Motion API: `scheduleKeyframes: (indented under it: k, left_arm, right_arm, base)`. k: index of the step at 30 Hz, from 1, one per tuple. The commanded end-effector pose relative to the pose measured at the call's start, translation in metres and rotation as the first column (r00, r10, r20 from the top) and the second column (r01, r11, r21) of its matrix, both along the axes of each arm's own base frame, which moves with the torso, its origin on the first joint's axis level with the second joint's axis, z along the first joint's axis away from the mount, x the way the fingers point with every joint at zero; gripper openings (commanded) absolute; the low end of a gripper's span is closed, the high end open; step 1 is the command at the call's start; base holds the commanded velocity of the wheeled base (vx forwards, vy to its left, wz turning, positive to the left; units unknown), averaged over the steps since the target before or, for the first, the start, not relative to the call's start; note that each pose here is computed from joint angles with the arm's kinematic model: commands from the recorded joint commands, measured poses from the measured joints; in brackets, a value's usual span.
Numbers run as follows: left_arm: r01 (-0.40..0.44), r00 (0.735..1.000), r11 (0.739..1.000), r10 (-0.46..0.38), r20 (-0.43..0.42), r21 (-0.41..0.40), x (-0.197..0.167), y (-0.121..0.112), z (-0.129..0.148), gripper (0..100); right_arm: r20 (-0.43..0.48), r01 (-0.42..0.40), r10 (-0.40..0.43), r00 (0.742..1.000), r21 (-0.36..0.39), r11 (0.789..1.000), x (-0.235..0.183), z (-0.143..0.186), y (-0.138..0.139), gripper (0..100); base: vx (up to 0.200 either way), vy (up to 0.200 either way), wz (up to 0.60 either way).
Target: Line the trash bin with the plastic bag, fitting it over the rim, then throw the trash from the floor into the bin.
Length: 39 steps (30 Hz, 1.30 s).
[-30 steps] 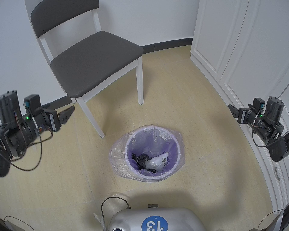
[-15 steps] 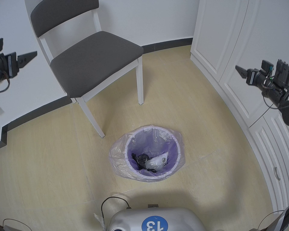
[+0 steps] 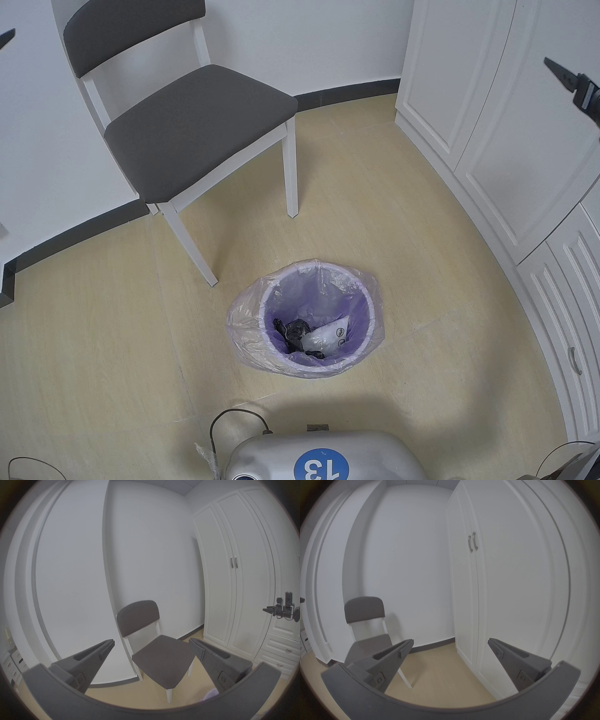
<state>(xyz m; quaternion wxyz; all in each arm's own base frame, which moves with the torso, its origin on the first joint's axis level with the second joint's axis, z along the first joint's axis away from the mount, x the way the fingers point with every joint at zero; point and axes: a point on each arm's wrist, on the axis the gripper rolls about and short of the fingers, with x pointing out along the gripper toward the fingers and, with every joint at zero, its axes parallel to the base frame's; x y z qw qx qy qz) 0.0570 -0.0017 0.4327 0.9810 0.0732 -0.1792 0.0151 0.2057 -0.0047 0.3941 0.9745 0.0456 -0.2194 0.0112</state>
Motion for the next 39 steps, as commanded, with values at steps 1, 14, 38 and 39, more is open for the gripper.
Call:
scheduleKeyframes:
  k: [1,14,38,39]
  left_arm:
    - [0.001,0.997,1.000,0.000,0.075,-0.005,-0.060,0.003,-0.008,100]
    - [-0.003,0.994,1.000,0.004,0.113,-0.010,-0.152,0.008,-0.040,100]
    - [-0.008,0.999,0.999,0.006,0.052,0.054,-0.201,0.014,-0.078,100]
    - [-0.012,0.999,0.998,0.009,0.049,0.060,-0.202,0.014,-0.080,100]
  right_arm:
    - [0.143,-0.008,0.008,0.990,-0.004,1.000,-0.088,0.028,0.000,100]
    - [0.220,-0.043,0.048,0.974,-0.029,0.999,-0.212,0.018,0.007,100]
    - [0.240,-0.135,0.148,0.959,-0.068,0.988,-0.319,-0.031,0.006,100]
    - [0.244,-0.139,0.152,0.958,-0.068,0.988,-0.324,-0.033,0.005,100]
  base:
    - [0.000,0.000,0.00]
    - [0.000,0.000,0.00]
    - [0.000,0.000,0.00]
    - [0.000,0.000,0.00]
